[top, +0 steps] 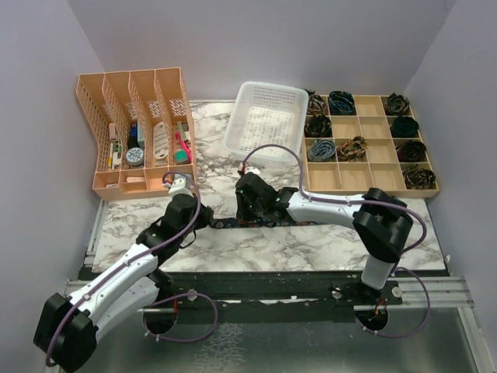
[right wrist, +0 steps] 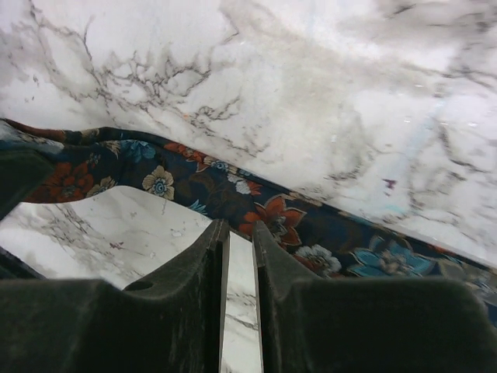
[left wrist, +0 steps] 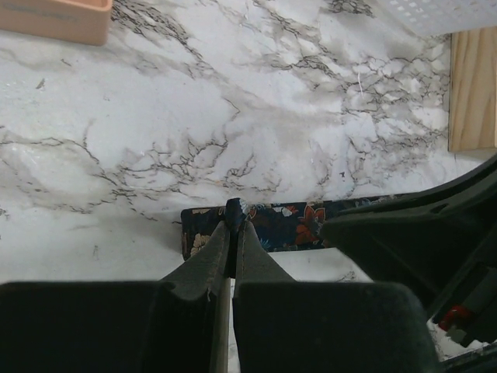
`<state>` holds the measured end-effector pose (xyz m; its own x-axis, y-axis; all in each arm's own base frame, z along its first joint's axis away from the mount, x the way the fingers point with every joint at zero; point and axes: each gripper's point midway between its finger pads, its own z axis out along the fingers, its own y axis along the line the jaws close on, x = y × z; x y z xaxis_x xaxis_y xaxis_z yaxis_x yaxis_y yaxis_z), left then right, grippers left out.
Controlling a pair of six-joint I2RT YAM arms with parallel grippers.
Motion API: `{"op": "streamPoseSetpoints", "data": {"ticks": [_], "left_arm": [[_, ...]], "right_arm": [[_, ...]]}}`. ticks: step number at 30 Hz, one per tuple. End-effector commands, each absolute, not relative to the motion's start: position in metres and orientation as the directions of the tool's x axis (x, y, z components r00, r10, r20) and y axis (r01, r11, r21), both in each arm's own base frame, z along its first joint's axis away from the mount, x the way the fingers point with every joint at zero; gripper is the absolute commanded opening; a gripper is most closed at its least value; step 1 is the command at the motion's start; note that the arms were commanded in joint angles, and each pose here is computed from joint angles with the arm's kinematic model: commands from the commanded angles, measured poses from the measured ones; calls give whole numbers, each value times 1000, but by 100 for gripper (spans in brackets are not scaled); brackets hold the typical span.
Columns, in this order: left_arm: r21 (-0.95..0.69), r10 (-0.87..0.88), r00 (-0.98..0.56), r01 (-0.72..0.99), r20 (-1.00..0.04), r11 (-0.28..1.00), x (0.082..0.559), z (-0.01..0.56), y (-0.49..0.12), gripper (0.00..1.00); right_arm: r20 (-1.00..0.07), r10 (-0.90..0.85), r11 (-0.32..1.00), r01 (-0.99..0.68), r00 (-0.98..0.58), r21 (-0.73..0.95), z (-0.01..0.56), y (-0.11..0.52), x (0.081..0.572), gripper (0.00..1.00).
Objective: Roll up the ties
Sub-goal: Roll the tie at the center of the board.
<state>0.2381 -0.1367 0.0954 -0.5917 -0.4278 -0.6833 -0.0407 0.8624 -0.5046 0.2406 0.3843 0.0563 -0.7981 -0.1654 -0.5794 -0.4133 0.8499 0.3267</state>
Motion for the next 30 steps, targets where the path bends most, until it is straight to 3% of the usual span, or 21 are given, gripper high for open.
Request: {"op": "streamPoseSetpoints", "data": {"ticks": [1, 6, 14, 30], "left_arm": [[-472, -432, -543, -73, -720, 878, 246, 104, -144, 0], [-448, -401, -547, -52, -735, 892, 248, 104, -169, 0], [-430, -364, -566, -18, -740, 903, 250, 88, -209, 0], [-438, -360, -588, -10, -724, 899, 250, 61, -250, 0]], "right_arm": [[-679, -29, 933, -264, -734, 246, 89, 344, 267, 24], [-737, 98, 957, -139, -669, 253, 110, 307, 274, 26], [-757, 151, 960, -88, -636, 265, 119, 281, 271, 28], [-747, 159, 914, -190, -646, 358, 122, 290, 257, 33]]}}
